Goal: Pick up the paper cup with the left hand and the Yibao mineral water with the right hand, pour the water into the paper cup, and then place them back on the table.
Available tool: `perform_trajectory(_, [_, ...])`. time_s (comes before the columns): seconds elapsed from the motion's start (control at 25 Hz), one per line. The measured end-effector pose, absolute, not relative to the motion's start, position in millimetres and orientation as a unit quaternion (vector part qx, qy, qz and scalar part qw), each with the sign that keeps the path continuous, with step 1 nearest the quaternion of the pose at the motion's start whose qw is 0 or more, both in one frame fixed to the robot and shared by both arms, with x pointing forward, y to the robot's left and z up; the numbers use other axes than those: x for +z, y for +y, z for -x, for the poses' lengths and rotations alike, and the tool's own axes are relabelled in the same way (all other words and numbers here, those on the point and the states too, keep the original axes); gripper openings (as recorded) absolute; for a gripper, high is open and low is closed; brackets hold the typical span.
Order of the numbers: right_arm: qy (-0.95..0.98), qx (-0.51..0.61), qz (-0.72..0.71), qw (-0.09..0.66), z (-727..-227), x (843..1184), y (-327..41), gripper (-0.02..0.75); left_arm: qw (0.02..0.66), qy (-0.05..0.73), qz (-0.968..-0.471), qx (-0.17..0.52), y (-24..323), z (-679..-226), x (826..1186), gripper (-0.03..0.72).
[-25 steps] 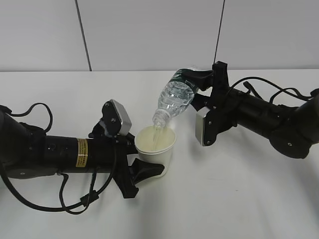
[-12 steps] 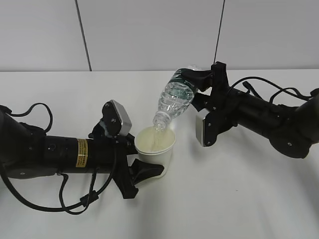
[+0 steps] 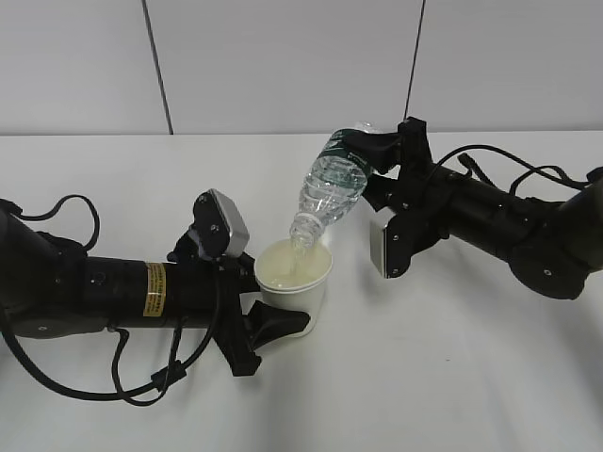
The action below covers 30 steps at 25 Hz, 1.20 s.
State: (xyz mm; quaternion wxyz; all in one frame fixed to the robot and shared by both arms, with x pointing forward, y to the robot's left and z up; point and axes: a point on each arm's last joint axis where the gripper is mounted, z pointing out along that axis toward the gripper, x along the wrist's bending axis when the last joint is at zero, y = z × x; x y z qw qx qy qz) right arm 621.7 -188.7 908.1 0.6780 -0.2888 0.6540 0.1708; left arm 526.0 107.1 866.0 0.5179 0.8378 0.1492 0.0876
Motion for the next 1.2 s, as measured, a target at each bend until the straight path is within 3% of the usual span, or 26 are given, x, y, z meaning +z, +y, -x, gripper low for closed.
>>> perform_trajectory(1.2, [0.65, 0.166, 0.294, 0.681, -621.7, 908.6, -188.6, 0.417, 0.515, 0.15, -0.839, 0.088, 107.4, -526.1, 865.4, 0.442])
